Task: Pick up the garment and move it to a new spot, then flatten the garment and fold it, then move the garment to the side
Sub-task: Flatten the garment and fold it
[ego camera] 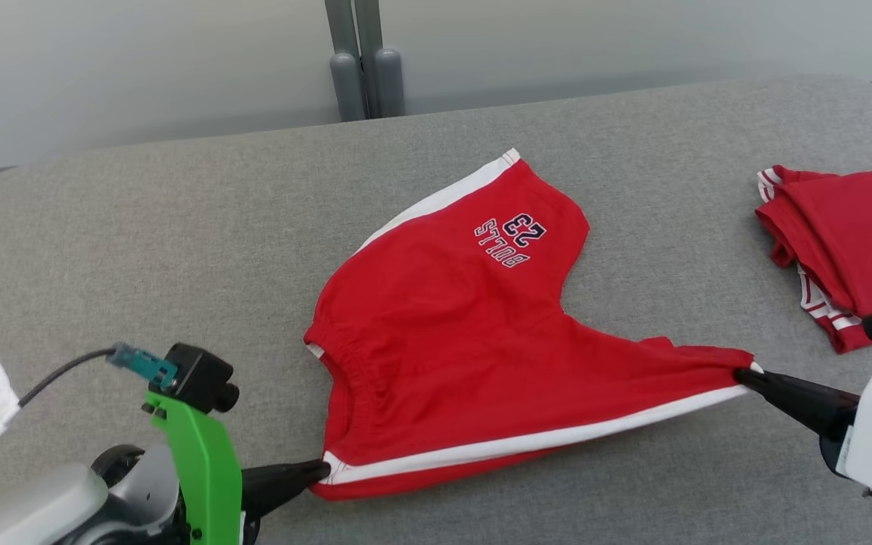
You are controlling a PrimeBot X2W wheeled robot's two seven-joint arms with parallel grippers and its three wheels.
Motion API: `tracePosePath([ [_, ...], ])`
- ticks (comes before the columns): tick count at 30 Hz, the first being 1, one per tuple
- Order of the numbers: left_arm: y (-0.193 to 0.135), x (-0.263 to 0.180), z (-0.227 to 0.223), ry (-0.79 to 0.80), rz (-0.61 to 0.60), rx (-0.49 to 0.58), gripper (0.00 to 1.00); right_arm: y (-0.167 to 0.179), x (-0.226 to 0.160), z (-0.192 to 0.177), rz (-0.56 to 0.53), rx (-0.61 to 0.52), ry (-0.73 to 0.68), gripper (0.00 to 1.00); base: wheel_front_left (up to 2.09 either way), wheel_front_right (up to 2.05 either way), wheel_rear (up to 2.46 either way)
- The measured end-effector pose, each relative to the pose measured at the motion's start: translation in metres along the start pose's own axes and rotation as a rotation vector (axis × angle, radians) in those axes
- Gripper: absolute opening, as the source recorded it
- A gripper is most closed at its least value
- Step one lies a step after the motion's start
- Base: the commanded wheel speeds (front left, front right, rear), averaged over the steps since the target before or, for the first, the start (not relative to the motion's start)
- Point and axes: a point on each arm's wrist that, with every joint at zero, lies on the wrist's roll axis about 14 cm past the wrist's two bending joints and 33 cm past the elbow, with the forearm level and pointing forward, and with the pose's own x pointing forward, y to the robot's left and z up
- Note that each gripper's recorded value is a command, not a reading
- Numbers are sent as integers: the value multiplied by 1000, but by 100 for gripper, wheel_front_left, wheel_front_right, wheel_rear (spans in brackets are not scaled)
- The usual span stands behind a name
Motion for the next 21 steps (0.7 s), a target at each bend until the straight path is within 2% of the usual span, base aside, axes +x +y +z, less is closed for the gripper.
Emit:
tracePosePath([
  [4,0,2,10,91,-57,-70,0,10,20,18,51,54,55,0,0,0,0],
  [9,10,5,38,153,-72,-121,0,4,49,44,57,59,141,0,0,0,0],
  [13,24,9,59,182,-68,-162,0,-10,78,64,29,54,221,0,0,0,0],
  [21,65,15,109,130,-34,-247,0,-34,148,104,-39,26,319,0,0,0,0],
])
